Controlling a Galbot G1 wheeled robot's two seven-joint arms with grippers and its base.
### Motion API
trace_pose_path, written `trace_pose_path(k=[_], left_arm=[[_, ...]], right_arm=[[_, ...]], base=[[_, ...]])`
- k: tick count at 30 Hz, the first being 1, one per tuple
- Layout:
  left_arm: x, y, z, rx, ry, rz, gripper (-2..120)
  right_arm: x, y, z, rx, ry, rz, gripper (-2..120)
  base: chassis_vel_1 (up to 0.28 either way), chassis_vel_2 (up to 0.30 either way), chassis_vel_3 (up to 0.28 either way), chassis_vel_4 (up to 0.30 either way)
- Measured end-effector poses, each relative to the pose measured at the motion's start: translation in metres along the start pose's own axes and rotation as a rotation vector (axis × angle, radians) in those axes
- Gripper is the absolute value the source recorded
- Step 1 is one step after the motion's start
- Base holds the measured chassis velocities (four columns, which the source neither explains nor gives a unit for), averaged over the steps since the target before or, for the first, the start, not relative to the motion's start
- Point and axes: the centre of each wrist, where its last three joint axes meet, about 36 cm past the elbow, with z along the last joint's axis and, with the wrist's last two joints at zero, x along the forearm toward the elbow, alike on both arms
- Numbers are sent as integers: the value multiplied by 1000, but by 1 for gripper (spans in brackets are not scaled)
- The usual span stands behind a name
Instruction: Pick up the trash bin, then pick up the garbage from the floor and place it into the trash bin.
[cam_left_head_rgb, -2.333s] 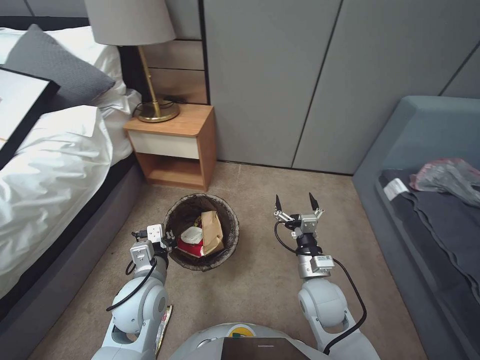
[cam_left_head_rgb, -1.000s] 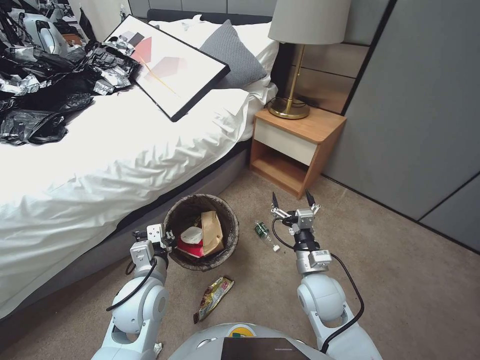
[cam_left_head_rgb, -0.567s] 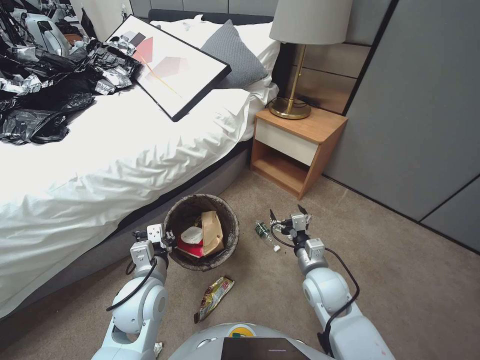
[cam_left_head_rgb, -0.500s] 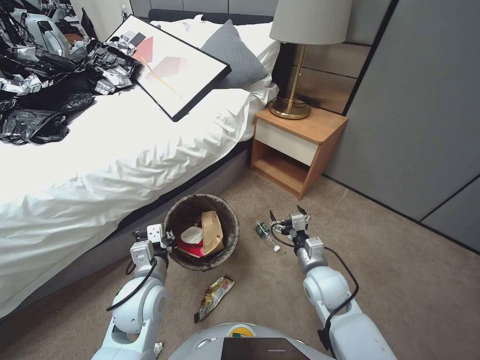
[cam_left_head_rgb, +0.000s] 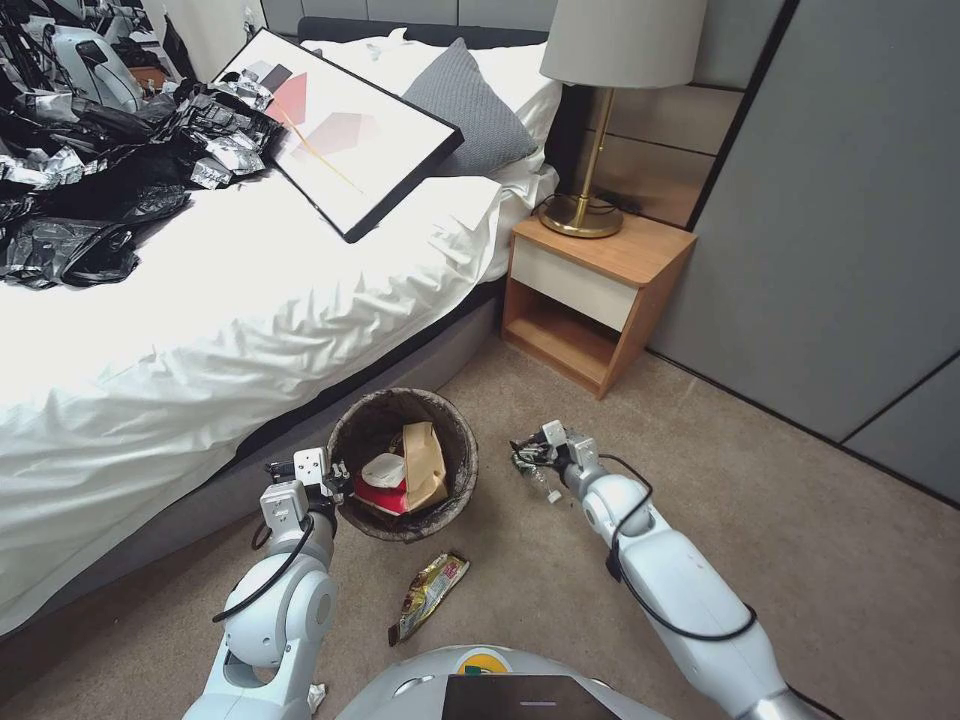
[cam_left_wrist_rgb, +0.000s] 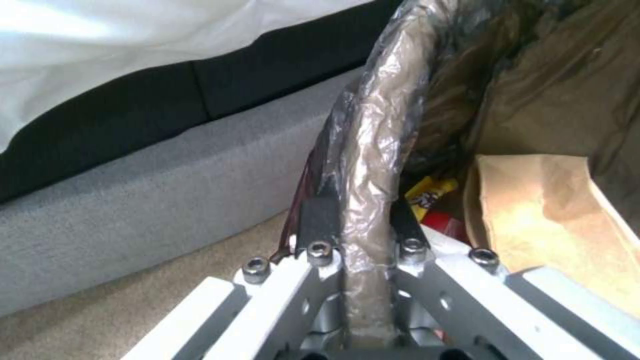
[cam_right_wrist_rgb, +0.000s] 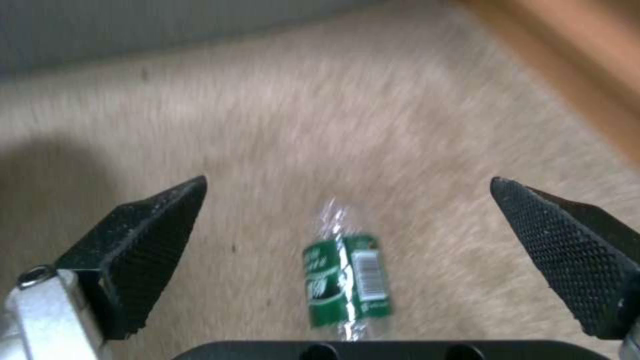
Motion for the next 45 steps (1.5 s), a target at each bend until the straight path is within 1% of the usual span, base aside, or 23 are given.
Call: trace_pose_path(k=[2,3,6,9,14,16,20,25,28,29,30,31,32,34,35,38,39,42,44,45], left_arm=[[0,0,0,0,0,0,0],[0,0,0,0,0,0,0],[0,0,0,0,0,0,0],[0,0,0,0,0,0,0],[0,0,0,0,0,0,0],[0,0,0,0,0,0,0],[0,0,0,0,0,0,0],[0,0,0,0,0,0,0],[0,0,0,0,0,0,0],[0,0,0,0,0,0,0],[0,0,0,0,0,0,0],[0,0,0,0,0,0,0],[0,0,0,0,0,0,0],[0,0,0,0,0,0,0],[0,0,0,0,0,0,0],[0,0,0,0,0,0,0],[0,0,0,0,0,0,0],[0,0,0,0,0,0,0],[0,0,0,0,0,0,0],[0,0,0,0,0,0,0]], right_arm=[[-21,-1,5,34,44,-28,100],[-21,-1,5,34,44,-28,100],[-50,-8,10,85,94,-28,100],[-61,-14,10,103,115,-25,100],[-72,-16,17,121,140,-29,100],[-81,-20,23,137,147,-22,100],[-86,-25,27,136,148,-12,100],[-86,-25,31,130,154,-10,100],[-83,-21,42,121,163,-11,86],[-83,-21,42,121,163,-11,86],[-82,-20,43,118,162,-9,82],[-81,-19,45,116,162,-7,76],[-81,-19,45,116,162,-7,76],[-79,-18,47,112,163,-4,65],[-79,-18,47,112,163,-4,65],[-78,-17,48,110,161,-2,51],[-78,-17,48,110,161,-2,51],[-77,-17,48,108,159,-2,36],[-77,-17,48,108,159,-2,34],[-77,-17,48,108,159,-2,30]], base=[[0,0,0,0],[0,0,0,0],[0,0,0,0],[0,0,0,0],[0,0,0,0],[0,0,0,0],[0,0,0,0],[0,0,0,0],[0,0,0,0],[0,0,0,0],[0,0,0,0],[0,0,0,0],[0,0,0,0],[0,0,0,0],[0,0,0,0],[0,0,0,0],[0,0,0,0],[0,0,0,0],[0,0,0,0],[0,0,0,0]])
